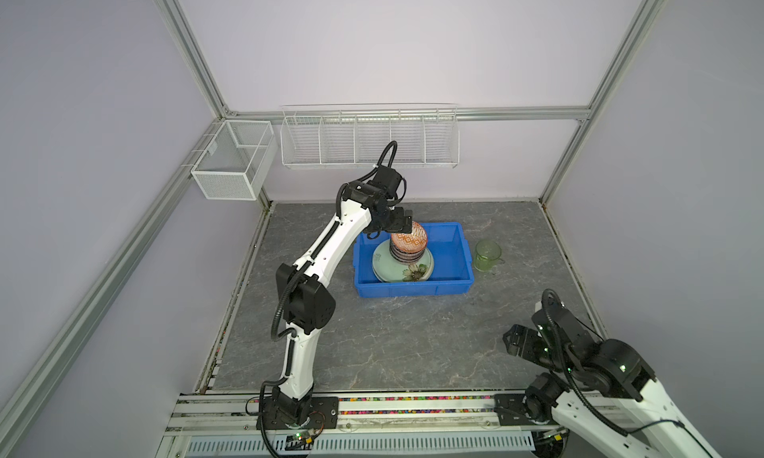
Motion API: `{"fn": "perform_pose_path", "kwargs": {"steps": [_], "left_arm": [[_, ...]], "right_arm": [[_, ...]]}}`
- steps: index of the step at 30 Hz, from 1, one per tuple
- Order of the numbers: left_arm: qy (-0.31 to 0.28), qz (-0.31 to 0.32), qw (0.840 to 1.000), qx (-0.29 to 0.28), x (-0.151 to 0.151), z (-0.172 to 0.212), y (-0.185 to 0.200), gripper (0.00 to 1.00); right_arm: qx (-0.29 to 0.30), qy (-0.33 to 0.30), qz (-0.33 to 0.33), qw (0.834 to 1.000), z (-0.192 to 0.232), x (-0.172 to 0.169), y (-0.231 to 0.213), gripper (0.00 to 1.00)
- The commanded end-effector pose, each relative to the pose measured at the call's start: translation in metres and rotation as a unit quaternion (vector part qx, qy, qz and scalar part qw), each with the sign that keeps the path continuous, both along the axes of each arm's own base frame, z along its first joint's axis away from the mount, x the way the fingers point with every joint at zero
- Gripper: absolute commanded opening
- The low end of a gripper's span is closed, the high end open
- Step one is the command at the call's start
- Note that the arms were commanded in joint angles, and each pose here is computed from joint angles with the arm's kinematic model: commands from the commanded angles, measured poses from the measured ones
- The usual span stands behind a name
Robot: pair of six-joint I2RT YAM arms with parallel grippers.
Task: Place the mixed dishes into the plastic bin
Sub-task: 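Open the left gripper and withdraw while right moves toward the green glass, then move the right gripper over the green glass cup beside the bin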
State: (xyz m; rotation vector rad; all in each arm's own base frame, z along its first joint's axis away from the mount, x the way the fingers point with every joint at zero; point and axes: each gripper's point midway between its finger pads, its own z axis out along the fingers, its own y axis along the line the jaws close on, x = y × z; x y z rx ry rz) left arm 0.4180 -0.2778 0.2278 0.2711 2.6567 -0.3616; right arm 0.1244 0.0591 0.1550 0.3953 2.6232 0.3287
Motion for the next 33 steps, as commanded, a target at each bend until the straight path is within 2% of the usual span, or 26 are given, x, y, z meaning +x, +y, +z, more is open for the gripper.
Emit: {"fn": "perform_pose_path", "kwargs": {"steps": [1, 9, 16, 20, 26, 29, 33], "left_arm": [[-0.025, 0.020, 0.999, -0.002, -0.002, 0.018, 0.019, 0.99], [-0.046, 0.067, 0.997, 0.011, -0.024, 0.027, 0.068, 0.99], [-0.094, 0.097, 0.990, 0.047, -0.056, 0.036, 0.111, 0.99], [-0.125, 0.117, 0.984, 0.046, -0.076, 0.043, 0.134, 0.99], [-0.153, 0.151, 0.976, 0.040, -0.104, 0.049, 0.168, 0.99], [-0.169, 0.170, 0.970, 0.050, -0.112, 0.052, 0.182, 0.99], [-0.207, 0.165, 0.963, 0.043, -0.112, 0.054, 0.185, 0.99]], "right_arm": [[0.001, -0.011, 0.019, 1.000, 0.001, 0.013, 0.012, 0.88], [-0.028, -0.018, 0.057, 0.998, 0.010, 0.040, 0.028, 0.88], [-0.052, -0.032, 0.097, 0.993, 0.022, 0.070, 0.048, 0.88], [-0.072, -0.026, 0.121, 0.990, 0.022, 0.084, 0.057, 0.88], [-0.079, -0.050, 0.148, 0.985, 0.024, 0.111, 0.075, 0.88], [-0.094, -0.059, 0.152, 0.982, 0.026, 0.124, 0.077, 0.88], [-0.115, -0.076, 0.166, 0.976, 0.027, 0.142, 0.082, 0.88]]}}
